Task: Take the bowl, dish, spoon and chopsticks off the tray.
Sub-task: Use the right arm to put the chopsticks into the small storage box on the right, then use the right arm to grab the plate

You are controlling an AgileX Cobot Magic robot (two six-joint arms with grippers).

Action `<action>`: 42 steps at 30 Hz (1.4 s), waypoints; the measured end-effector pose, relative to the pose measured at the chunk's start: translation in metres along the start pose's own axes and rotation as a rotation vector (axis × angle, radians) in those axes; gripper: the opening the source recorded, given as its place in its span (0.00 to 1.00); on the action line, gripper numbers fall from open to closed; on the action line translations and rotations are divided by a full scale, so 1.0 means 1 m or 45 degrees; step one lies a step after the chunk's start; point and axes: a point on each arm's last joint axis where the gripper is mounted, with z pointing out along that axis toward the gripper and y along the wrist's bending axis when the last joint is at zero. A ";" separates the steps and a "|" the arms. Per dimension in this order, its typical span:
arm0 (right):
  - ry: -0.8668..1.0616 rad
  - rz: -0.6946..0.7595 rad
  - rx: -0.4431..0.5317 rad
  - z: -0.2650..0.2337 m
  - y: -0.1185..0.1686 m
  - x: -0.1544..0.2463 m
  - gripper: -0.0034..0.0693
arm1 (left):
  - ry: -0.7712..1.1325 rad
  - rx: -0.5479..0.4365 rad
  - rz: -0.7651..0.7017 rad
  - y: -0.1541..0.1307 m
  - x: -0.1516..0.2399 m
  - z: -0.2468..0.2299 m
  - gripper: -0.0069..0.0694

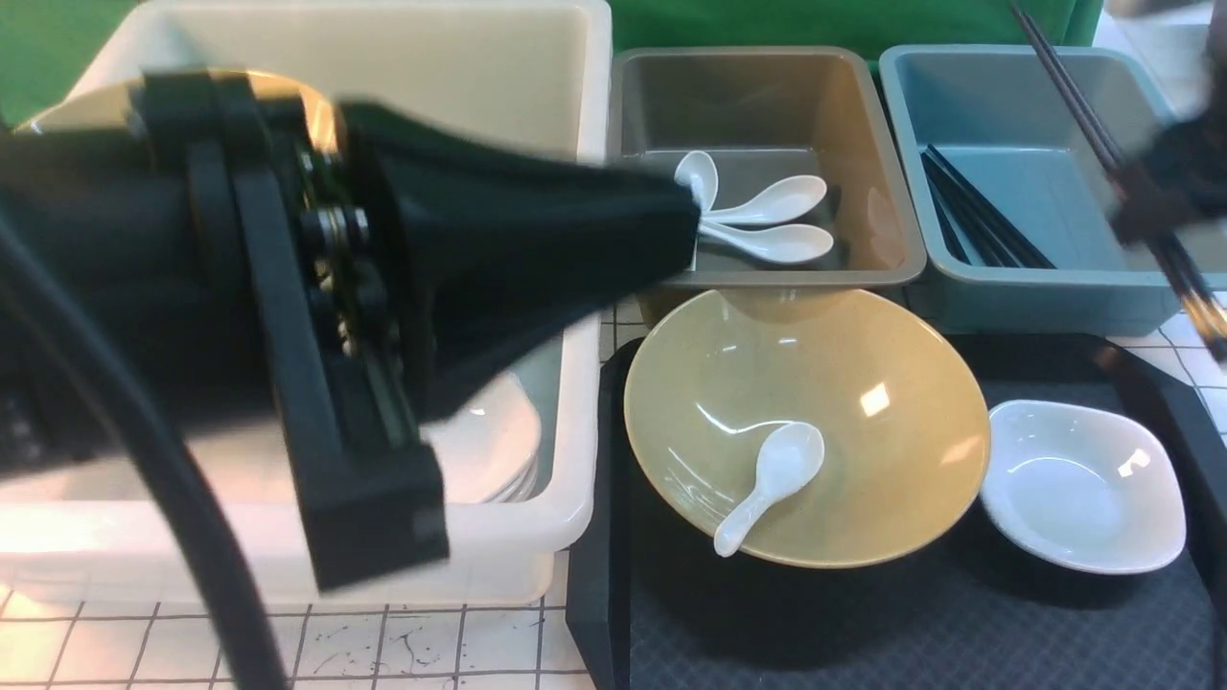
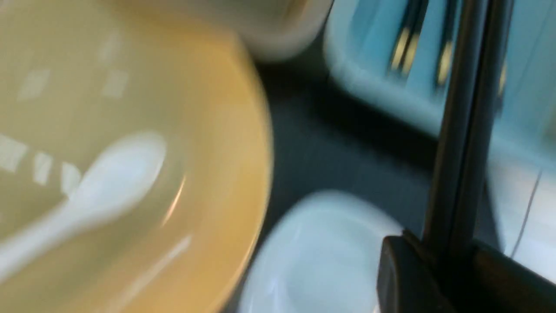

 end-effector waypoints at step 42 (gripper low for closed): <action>-0.001 -0.027 -0.060 -0.017 -0.012 -0.038 0.29 | 0.317 -0.070 -0.185 0.003 0.023 -0.003 0.09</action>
